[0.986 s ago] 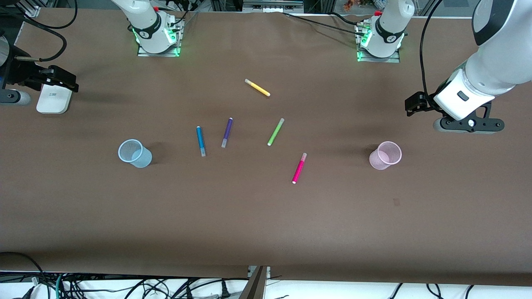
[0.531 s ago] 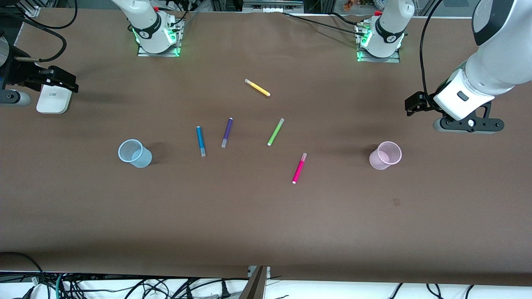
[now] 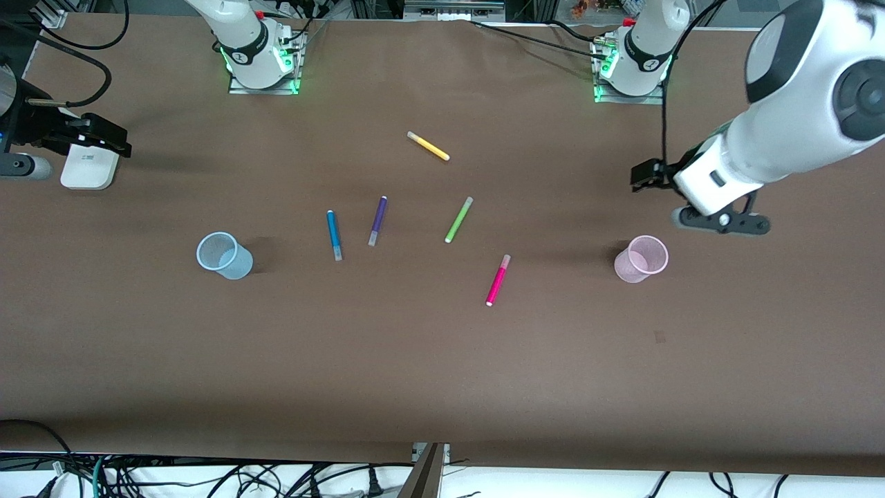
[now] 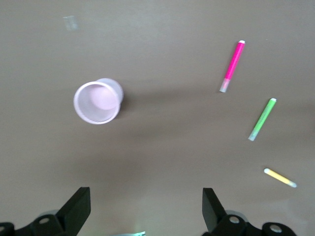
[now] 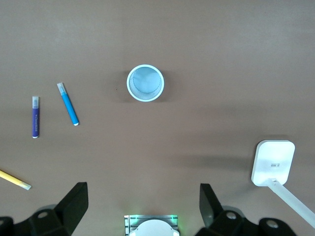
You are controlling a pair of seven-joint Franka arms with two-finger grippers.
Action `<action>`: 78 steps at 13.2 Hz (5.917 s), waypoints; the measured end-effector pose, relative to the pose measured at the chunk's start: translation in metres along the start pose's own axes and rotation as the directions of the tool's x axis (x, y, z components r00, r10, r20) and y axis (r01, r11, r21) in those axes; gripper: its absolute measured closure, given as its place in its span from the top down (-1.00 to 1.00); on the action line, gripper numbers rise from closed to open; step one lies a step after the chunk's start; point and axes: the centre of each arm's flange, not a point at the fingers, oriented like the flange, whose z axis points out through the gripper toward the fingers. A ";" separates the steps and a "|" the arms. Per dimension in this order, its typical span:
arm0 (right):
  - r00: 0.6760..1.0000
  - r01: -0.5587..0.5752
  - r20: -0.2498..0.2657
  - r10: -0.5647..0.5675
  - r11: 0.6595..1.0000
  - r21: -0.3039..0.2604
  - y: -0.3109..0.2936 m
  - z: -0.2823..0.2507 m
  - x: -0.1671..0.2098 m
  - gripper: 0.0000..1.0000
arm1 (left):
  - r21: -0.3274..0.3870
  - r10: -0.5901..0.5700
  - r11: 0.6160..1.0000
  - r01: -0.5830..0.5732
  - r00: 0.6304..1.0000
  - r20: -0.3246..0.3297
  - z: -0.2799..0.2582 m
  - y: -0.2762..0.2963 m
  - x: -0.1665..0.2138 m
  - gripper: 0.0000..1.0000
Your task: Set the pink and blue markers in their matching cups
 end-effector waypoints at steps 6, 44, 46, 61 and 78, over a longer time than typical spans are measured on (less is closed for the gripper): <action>0.986 0.143 0.091 -0.141 0.990 -0.011 -0.084 0.055 0.031 1.00 | -0.006 0.050 0.999 -0.050 0.999 0.006 0.076 0.037 0.049 1.00; 0.938 0.329 -0.117 -0.326 0.944 0.005 -0.266 0.401 0.079 -0.67 | 0.036 0.165 0.986 -0.161 0.970 -0.178 0.331 0.161 0.127 -0.64; 0.914 0.377 -0.159 -0.373 0.926 -0.005 -0.264 0.382 0.087 -0.67 | 0.038 0.148 0.989 -0.144 0.969 -0.198 0.308 0.151 0.134 -0.64; 0.487 0.862 -0.278 -0.828 0.506 0.003 -0.146 0.184 0.142 -0.67 | 0.047 0.574 0.818 -0.573 0.818 -0.025 0.114 -0.111 0.096 -0.64; 0.083 0.996 -0.621 -0.779 0.051 0.069 0.000 0.279 0.129 -0.67 | -0.071 0.824 0.346 -0.936 0.339 -0.454 0.245 -0.188 0.055 -0.34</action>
